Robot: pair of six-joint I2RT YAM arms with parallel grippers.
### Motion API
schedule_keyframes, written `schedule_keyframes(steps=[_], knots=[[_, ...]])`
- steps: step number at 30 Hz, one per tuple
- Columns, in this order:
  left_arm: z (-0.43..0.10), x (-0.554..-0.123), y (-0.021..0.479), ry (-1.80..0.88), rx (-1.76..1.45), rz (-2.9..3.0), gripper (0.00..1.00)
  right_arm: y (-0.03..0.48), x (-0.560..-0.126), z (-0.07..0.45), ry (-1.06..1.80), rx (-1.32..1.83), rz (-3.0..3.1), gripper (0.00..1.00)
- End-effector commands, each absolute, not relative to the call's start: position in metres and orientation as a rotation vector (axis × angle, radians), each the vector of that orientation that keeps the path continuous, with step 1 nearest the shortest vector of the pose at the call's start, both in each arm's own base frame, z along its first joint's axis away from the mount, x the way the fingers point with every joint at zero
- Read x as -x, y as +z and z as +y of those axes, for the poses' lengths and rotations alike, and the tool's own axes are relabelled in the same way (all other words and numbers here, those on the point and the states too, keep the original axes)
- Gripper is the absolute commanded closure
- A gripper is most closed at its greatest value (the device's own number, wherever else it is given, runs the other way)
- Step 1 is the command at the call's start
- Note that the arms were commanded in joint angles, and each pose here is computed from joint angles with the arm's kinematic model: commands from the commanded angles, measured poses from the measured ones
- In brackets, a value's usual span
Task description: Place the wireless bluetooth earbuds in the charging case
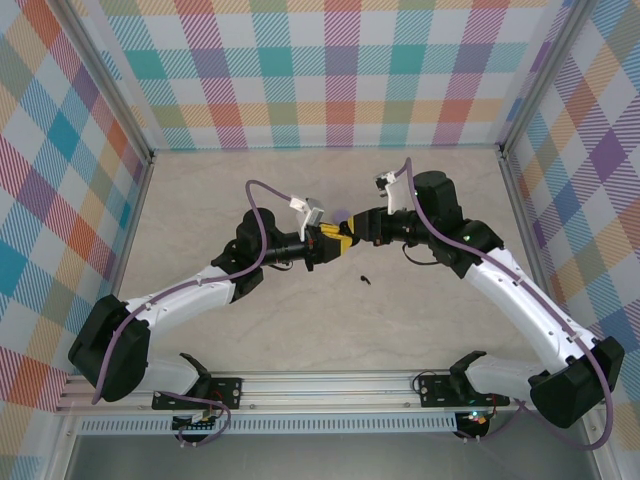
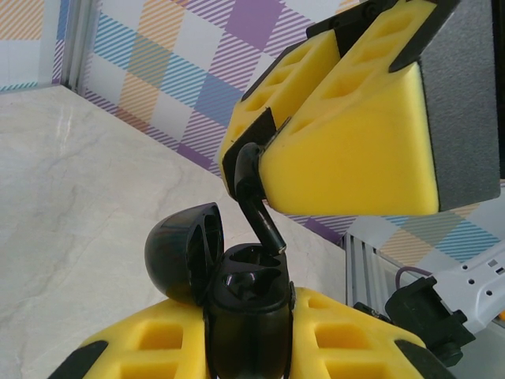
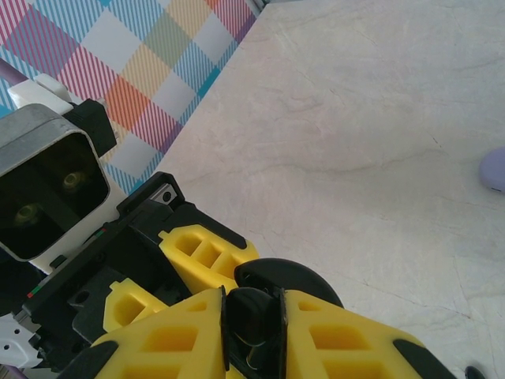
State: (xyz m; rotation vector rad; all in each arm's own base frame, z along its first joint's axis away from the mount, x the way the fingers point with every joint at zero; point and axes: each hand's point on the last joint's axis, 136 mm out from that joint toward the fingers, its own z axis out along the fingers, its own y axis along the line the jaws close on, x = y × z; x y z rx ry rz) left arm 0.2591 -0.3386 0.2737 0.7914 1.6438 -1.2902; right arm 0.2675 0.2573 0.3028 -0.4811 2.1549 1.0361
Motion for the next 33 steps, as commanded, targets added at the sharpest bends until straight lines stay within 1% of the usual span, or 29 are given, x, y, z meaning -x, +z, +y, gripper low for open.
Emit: schedule_keyframes(steps=[1, 33], knots=[[-0.342, -0.253, 0.306, -1.303, -0.799, 1.532, 0.92, 0.314, -0.266, 0.262, 1.049, 0.518, 2.117, 0.78], [-0.339, -0.256, 0.311, -1.295, -0.769, 1.529, 0.93, 0.301, -0.263, 0.267, 1.041, 0.555, 2.161, 0.78]])
